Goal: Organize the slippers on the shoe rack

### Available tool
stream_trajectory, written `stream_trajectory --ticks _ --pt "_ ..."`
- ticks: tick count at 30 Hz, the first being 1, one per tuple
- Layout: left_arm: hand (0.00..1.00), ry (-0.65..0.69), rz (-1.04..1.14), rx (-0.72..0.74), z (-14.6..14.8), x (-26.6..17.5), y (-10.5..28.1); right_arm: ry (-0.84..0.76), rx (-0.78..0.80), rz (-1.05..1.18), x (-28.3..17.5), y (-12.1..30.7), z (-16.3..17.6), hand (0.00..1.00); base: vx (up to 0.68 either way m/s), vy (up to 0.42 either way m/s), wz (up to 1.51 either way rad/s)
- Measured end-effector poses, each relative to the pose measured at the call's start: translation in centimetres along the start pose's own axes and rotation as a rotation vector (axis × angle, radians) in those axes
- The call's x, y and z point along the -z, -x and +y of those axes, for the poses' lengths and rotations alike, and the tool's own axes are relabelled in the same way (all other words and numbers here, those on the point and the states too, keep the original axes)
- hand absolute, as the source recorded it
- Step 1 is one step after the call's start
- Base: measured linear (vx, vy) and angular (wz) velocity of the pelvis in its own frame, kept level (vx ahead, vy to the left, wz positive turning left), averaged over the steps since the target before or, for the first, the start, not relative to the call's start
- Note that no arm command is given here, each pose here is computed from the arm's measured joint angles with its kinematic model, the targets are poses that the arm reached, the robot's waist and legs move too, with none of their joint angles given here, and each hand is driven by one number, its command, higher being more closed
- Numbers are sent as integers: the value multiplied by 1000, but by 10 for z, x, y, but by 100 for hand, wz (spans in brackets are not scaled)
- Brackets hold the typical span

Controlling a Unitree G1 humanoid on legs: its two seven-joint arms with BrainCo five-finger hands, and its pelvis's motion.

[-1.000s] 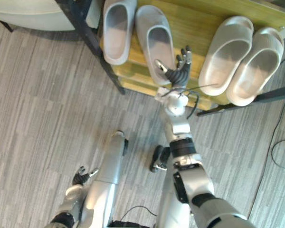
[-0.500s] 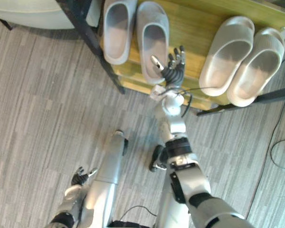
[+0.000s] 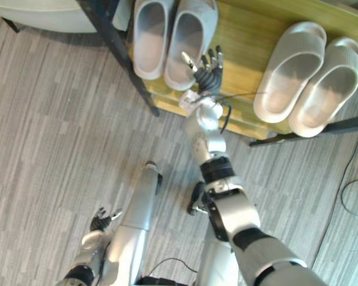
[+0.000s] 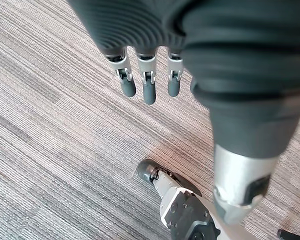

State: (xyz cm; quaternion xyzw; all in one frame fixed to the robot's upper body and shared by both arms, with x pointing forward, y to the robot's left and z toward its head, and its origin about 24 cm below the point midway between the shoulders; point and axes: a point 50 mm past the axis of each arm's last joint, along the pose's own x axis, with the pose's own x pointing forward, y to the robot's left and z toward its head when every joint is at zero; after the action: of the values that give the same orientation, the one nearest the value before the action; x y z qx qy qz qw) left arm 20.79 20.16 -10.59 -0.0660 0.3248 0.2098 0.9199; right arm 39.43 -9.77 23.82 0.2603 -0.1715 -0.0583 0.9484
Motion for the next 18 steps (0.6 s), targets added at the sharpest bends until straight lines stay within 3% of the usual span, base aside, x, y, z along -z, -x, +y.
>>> stream_trajectory --ticks 10,18 --pt "0 -2 8 1 -1 1 -1 94 3 -9 -8 -8 -10 0 0 0 0" --pt "0 15 25 -20 4 5 0 268 0 -72 1 22 -54 0 20 60 -5"
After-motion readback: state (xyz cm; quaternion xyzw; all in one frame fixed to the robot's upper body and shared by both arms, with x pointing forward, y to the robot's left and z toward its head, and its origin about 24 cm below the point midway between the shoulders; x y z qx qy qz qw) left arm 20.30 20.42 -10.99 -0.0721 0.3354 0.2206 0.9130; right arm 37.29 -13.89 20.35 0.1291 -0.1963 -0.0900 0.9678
